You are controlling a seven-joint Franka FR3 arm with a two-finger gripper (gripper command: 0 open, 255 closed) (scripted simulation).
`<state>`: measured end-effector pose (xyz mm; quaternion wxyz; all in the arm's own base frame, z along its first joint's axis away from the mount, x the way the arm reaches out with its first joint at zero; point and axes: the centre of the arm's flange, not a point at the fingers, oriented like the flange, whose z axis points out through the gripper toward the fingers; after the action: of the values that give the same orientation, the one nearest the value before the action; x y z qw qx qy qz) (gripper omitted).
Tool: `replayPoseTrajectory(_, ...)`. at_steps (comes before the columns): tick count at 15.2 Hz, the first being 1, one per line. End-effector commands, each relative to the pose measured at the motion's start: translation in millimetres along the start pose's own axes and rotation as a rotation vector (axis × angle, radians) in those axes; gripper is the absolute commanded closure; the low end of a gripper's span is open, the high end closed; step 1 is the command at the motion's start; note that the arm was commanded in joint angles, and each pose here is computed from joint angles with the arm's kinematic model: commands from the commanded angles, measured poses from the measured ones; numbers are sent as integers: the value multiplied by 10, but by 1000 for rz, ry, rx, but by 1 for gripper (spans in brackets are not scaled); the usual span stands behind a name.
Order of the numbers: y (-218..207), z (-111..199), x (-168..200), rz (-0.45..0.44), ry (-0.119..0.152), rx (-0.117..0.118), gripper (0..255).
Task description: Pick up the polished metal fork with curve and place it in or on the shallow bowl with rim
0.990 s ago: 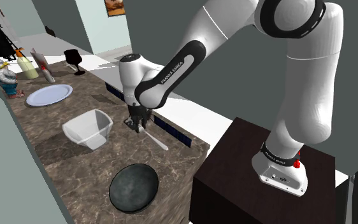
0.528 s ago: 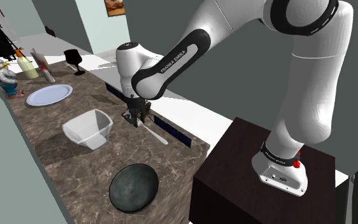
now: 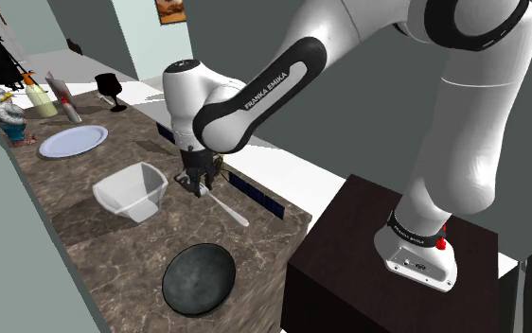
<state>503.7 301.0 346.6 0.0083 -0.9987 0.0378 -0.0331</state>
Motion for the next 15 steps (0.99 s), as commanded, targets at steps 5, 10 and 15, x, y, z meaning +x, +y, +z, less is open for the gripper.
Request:
replayPoseTrajectory(5,-563,-28,-562,1,0,0,255)
replayPoseTrajectory(10,-1033,-58,-1024,1,0,0,255)
replayPoseTrajectory(15,-1409,-29,-1397,1,0,0,255)
